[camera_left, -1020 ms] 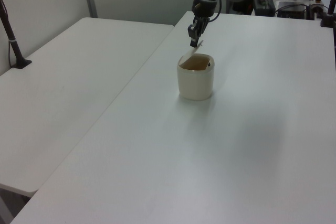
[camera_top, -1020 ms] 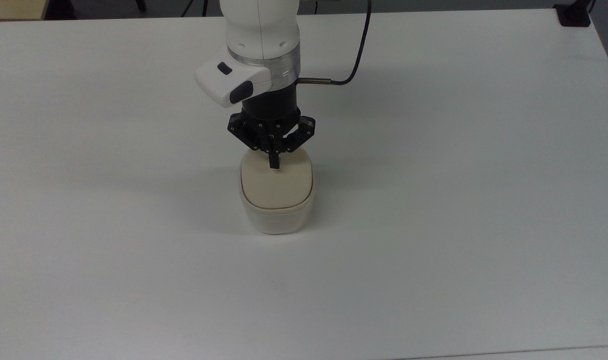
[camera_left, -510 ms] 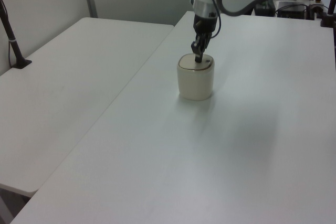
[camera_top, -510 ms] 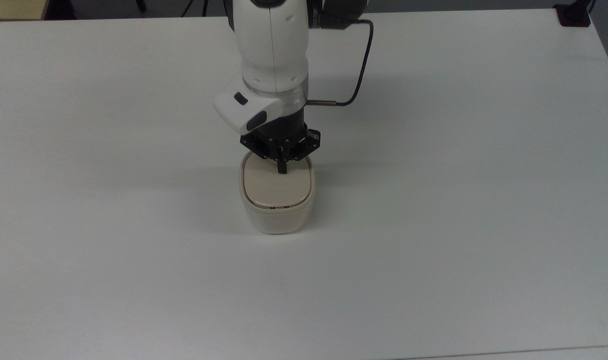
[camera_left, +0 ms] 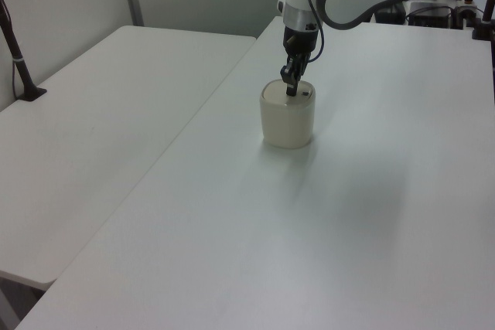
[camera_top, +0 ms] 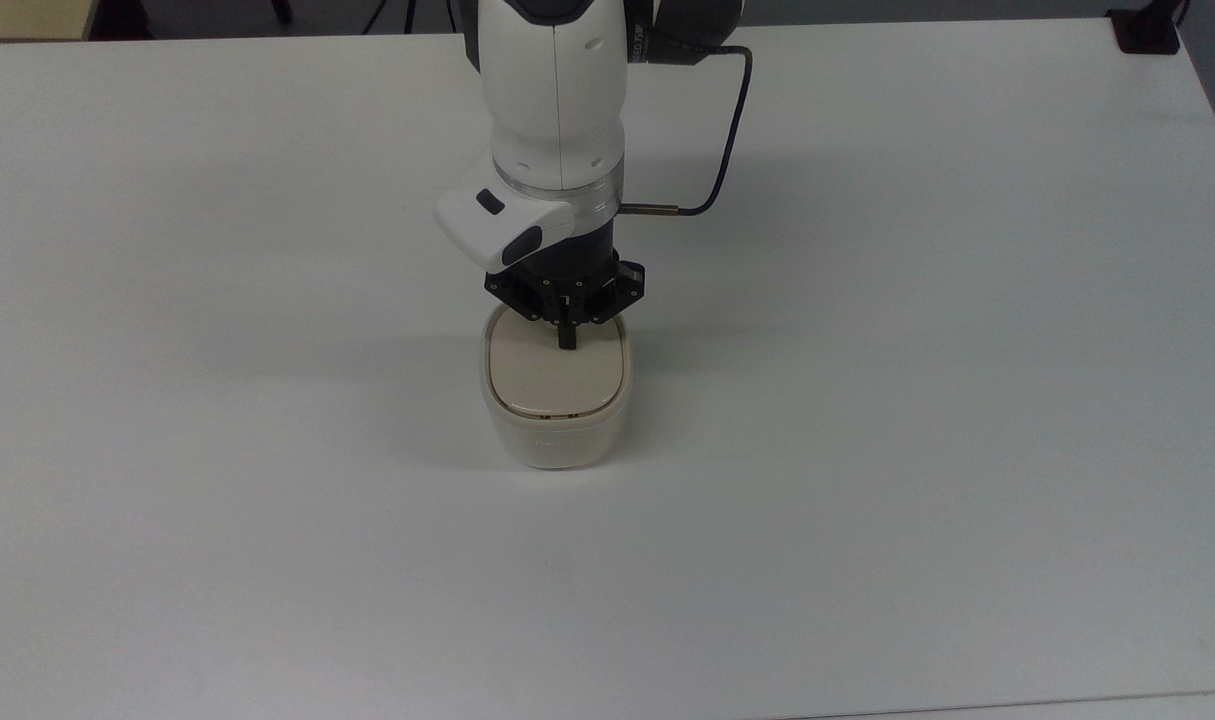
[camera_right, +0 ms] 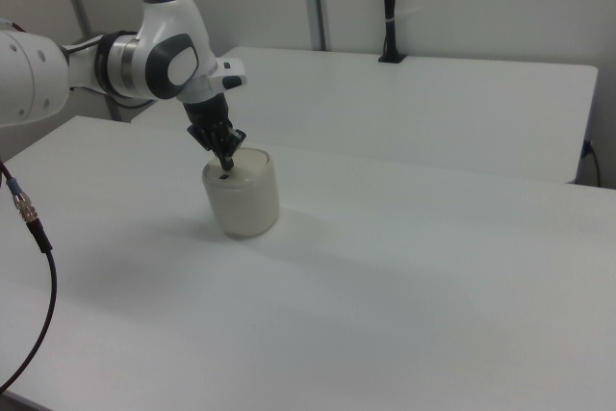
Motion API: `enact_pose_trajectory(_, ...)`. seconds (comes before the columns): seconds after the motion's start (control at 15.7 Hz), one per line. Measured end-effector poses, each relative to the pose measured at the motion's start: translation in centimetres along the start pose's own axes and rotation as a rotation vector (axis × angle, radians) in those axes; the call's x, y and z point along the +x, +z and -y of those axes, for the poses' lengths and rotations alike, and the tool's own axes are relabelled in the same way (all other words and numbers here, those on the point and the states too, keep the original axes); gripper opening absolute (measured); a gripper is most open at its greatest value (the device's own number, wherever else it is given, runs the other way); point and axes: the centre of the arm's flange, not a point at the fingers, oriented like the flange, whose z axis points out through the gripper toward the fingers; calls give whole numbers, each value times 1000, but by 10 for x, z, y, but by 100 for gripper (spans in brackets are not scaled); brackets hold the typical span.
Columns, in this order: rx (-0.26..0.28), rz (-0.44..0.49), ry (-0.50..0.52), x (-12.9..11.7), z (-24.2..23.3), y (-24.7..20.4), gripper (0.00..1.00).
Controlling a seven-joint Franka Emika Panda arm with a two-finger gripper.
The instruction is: Close the trash bin
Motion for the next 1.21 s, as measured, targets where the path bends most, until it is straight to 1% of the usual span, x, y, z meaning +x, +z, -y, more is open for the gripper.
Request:
enact_pose_trajectory(0.13,-2,10,1,0,-1,-2,1)
enact_pose_trajectory(0.25,-10,58,-1,-5,-4,-10,1)
enact_pose_trajectory(0.38,-16,118,-15,-14,-11,-29,2)
enact_pose_trajectory(0.45,-18,151,-26,-21,-16,-43,6)
enact_pose_trajectory(0.51,-18,178,-31,-28,-21,-57,6)
enact_pose_trajectory(0.57,-22,203,-34,-35,-26,-72,10)
enact_pose_trajectory(0.76,-61,249,-40,-56,-37,-111,39)
enact_pose_trajectory(0.83,-65,246,-39,-60,-39,-121,49)
enact_pose_trajectory(0.89,-65,235,-36,-62,-42,-132,57)
enact_pose_trajectory(1.02,-64,211,-26,-67,-53,-152,78)
enact_pose_trajectory(1.15,-56,191,-45,-75,-68,-172,98)
enact_pose_trajectory(1.21,-52,182,-65,-79,-76,-180,100)
